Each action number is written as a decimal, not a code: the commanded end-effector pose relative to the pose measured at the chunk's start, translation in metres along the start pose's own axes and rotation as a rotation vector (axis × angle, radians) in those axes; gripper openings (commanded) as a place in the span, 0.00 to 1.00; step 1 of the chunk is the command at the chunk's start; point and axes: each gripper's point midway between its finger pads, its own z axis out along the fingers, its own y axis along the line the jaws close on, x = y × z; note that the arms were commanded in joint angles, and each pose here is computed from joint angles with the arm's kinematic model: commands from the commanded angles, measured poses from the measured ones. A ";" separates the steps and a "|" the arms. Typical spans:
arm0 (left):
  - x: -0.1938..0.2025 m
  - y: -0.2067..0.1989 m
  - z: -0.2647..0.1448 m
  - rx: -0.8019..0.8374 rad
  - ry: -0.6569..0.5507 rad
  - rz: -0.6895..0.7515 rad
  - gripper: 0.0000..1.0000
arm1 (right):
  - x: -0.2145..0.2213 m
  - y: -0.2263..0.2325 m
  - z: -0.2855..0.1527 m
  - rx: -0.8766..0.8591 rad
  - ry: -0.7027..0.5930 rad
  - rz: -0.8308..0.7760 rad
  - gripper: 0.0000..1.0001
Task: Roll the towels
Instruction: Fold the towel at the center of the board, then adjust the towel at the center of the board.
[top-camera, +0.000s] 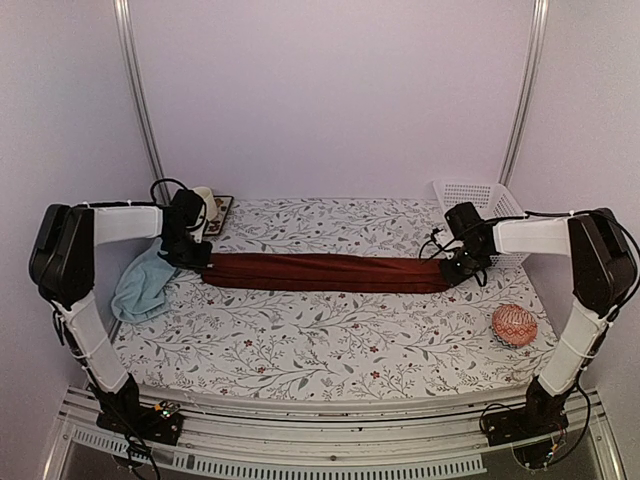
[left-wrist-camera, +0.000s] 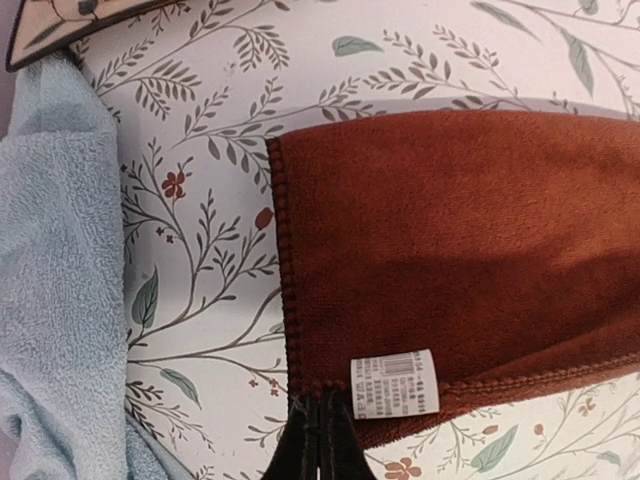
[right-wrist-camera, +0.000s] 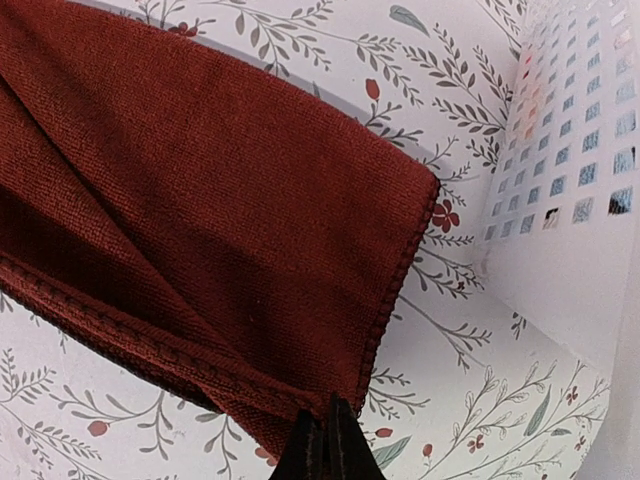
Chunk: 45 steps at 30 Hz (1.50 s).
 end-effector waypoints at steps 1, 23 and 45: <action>0.007 0.011 -0.008 -0.036 0.000 -0.002 0.00 | 0.003 -0.006 -0.010 0.027 -0.016 0.012 0.03; -0.012 0.032 -0.032 -0.095 -0.074 -0.038 0.72 | -0.021 0.005 -0.036 -0.109 -0.084 0.007 0.57; -0.070 -0.005 0.044 0.108 -0.106 -0.061 0.58 | -0.092 -0.004 0.005 -0.169 -0.083 0.195 0.55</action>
